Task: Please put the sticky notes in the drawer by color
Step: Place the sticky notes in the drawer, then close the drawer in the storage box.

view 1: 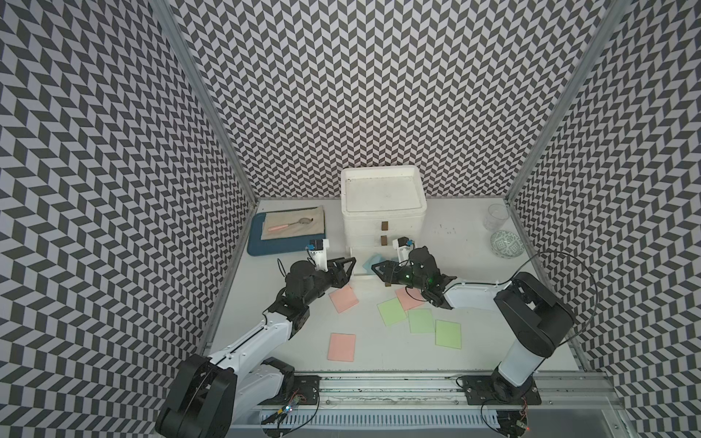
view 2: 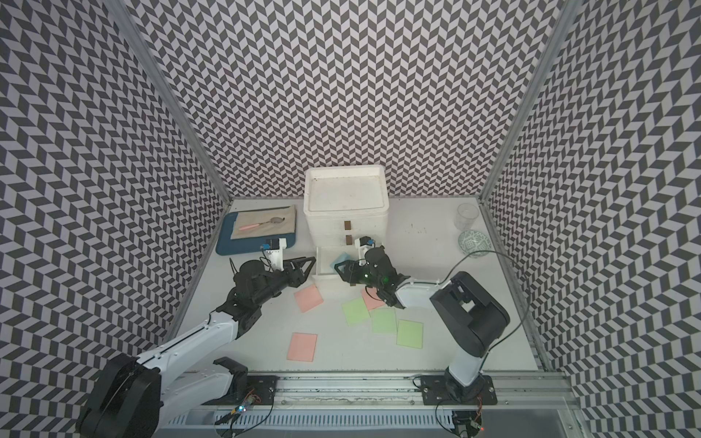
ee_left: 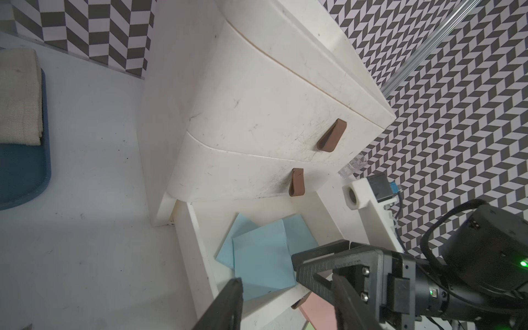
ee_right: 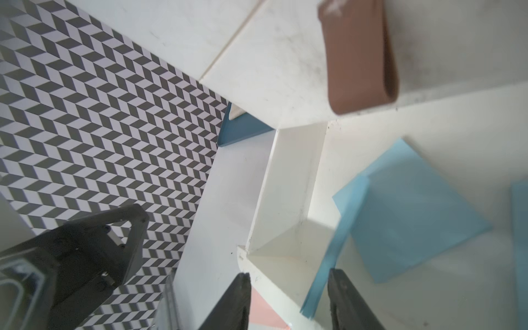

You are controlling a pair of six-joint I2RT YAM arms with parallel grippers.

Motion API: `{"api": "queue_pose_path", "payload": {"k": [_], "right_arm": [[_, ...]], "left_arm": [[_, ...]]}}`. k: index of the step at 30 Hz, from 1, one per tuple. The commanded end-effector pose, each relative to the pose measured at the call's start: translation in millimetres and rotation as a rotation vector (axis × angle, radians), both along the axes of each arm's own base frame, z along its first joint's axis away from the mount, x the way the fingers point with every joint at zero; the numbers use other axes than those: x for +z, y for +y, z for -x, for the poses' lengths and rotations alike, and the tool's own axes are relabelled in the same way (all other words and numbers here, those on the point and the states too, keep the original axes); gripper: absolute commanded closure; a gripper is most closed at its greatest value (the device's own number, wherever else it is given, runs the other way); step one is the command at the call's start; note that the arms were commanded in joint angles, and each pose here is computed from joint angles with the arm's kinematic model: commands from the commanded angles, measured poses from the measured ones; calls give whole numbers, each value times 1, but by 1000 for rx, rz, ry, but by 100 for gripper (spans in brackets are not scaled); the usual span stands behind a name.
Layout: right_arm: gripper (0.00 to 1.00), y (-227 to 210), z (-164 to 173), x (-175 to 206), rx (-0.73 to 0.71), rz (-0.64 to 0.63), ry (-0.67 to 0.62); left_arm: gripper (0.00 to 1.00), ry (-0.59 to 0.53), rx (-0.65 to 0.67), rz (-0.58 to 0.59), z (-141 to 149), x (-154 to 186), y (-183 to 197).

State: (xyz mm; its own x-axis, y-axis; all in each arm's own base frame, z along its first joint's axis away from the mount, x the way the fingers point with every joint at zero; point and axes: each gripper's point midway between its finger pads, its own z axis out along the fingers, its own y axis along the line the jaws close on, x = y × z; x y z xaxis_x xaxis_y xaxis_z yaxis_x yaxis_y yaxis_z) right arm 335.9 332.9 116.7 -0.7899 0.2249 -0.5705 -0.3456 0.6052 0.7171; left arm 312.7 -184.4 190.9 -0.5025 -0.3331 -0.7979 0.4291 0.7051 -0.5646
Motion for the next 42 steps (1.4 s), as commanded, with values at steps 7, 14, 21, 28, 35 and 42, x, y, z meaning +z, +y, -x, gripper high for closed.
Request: {"api": "queue_pose_path", "payload": {"k": [7,14,21,28,35,42], "right_arm": [[38,-52,18,29,-93,372,-210],[39,-40,63,-23,-24,418,-171],[41,-39,46,-38,-92,456,-160],[48,-25,31,-25,-124,412,-194],[55,-27,23,-31,-172,427,-188],[58,-29,19,-40,-198,445,-171]], "left_arm": [[46,13,16,-27,-3,-15,3],[46,47,-9,-34,-7,-27,-4],[46,55,-17,-31,-7,-29,-5],[46,61,-30,-28,-7,-30,-8],[46,57,-40,-20,-5,-28,-10],[46,48,-42,-15,-4,-23,-9]]}}
